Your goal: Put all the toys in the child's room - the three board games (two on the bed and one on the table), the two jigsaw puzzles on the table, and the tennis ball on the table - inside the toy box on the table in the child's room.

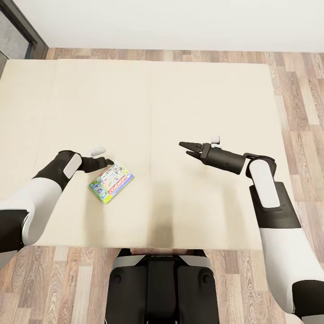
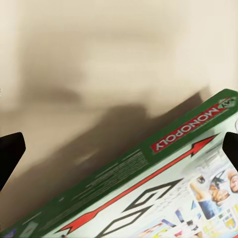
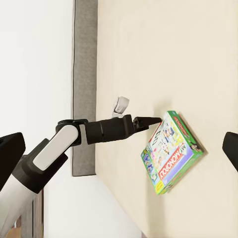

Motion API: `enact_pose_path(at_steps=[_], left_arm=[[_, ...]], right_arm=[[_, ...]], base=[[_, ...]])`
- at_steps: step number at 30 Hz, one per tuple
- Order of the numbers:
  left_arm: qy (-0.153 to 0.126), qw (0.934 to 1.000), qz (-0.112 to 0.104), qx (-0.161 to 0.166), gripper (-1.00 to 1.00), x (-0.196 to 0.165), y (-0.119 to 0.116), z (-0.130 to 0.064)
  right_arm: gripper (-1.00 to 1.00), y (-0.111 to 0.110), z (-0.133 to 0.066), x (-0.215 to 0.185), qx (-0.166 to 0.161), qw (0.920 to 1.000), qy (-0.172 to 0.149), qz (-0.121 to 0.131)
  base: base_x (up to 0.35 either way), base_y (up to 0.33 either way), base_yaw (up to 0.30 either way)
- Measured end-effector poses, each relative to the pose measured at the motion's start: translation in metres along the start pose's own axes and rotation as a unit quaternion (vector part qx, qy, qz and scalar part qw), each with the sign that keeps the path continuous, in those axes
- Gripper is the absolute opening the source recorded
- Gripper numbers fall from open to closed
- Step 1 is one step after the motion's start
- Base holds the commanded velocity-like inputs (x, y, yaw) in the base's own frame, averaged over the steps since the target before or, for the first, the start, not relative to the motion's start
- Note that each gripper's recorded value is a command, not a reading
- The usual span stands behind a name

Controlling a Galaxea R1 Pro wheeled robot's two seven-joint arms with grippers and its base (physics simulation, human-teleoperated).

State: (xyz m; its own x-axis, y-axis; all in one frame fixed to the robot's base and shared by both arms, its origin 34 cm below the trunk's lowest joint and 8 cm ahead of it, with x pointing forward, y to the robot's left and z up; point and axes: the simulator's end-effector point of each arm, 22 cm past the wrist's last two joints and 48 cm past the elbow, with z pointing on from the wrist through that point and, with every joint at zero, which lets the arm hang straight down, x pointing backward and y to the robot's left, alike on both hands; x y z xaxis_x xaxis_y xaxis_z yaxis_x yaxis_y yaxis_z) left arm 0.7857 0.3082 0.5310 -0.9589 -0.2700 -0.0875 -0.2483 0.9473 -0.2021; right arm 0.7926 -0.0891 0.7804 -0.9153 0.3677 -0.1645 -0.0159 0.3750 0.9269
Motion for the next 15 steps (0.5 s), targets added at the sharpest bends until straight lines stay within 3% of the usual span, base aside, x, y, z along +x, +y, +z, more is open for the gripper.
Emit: enact_pose_path(at_steps=[15], left_arm=[[0.0,1.0,0.0,0.0,1.0,-0.0002,0.0004,-0.0004]], right_arm=[[1.0,0.0008,-0.0001,-0.0003,0.0,1.0,0.0,-0.001]], base=[[0.0,0.0,0.0]])
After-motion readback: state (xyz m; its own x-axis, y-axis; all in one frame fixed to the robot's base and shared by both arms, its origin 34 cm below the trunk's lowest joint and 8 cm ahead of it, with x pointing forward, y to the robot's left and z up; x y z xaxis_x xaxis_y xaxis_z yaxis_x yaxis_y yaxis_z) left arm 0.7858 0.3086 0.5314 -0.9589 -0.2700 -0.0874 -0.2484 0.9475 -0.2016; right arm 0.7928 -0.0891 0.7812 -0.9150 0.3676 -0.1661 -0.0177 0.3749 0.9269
